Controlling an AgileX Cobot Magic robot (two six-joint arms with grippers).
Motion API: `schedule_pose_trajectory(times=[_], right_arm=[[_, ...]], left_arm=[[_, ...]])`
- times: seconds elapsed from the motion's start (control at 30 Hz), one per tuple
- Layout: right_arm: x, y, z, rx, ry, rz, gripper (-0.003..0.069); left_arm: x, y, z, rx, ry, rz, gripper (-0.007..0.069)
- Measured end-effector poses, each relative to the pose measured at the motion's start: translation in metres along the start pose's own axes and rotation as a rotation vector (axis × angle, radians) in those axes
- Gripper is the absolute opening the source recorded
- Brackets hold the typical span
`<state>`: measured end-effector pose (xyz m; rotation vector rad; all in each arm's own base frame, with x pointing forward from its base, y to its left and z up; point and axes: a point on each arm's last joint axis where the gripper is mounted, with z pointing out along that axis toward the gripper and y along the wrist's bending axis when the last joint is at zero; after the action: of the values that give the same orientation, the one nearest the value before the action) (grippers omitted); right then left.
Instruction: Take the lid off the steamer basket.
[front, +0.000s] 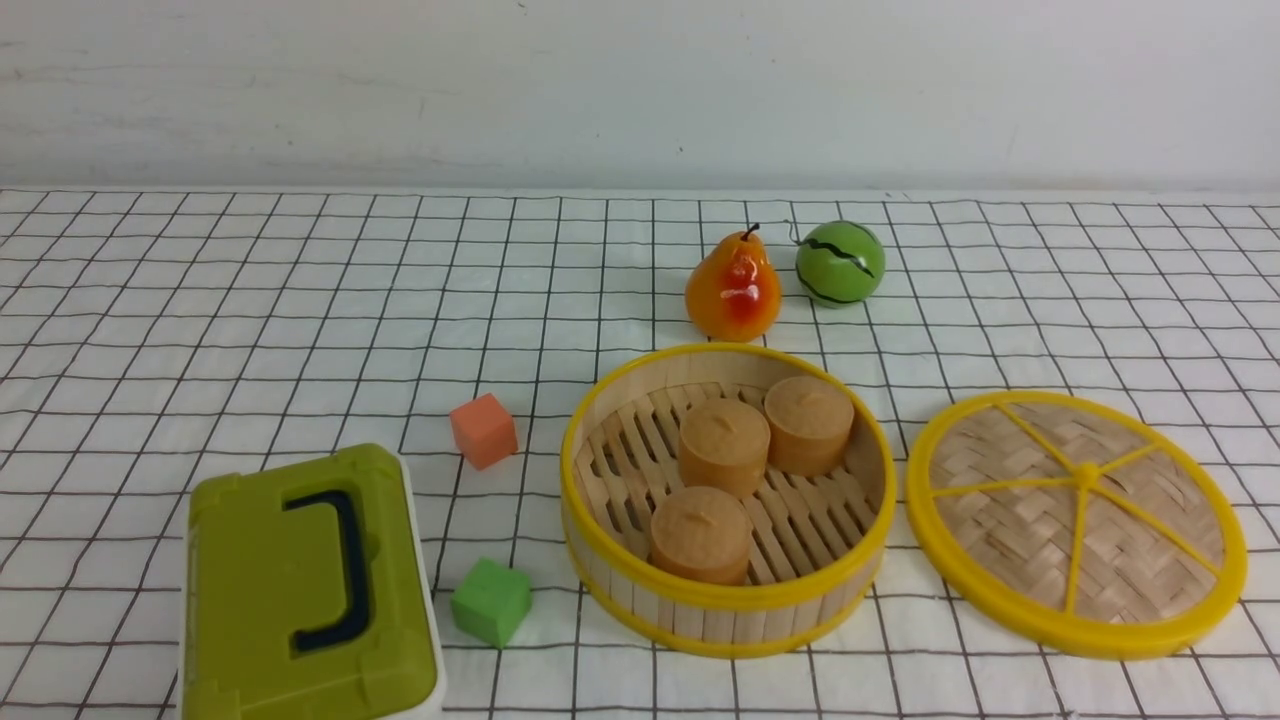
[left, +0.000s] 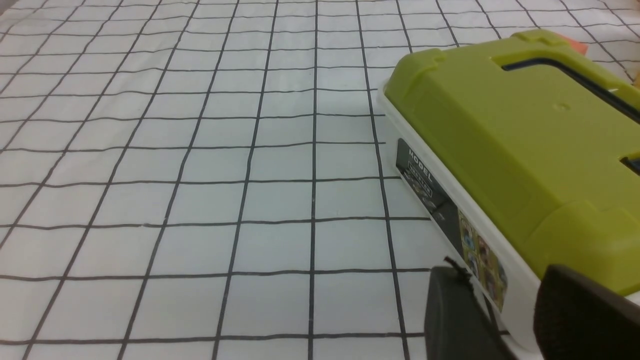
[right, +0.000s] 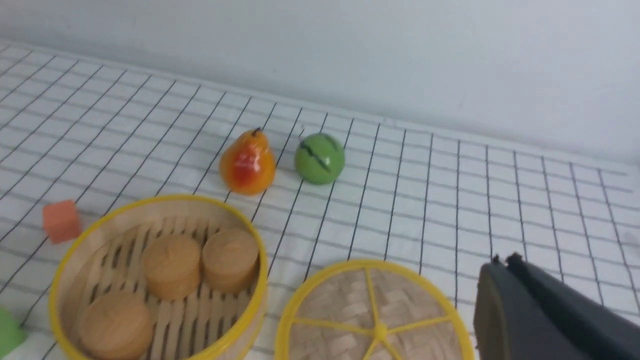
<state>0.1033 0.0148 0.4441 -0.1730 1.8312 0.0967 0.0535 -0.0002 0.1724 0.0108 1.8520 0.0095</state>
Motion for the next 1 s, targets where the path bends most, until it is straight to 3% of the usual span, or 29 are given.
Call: schedule_pose_trajectory(times=[0.3, 0.53, 0.77, 1.0], right_arm=[[0.131, -0.006, 0.004, 0.14, -0.09, 0.121, -0.0018], [0.211, -0.003, 0.005, 0.168, -0.062, 0.156, -0.0018], [0.258, -0.002, 0.015, 0.165, -0.029, 0.159, -0.0018], [0.274, -0.001, 0.021, 0.162, -0.005, 0.167, -0.0018]], left_arm=[[0.0, 0.0, 0.0, 0.0, 0.0, 0.0, 0.0239], [0.0, 0.0, 0.0, 0.0, 0.0, 0.0, 0.0239], [0.0, 0.0, 0.0, 0.0, 0.0, 0.0, 0.0239], [0.0, 0.0, 0.0, 0.0, 0.0, 0.0, 0.0239]])
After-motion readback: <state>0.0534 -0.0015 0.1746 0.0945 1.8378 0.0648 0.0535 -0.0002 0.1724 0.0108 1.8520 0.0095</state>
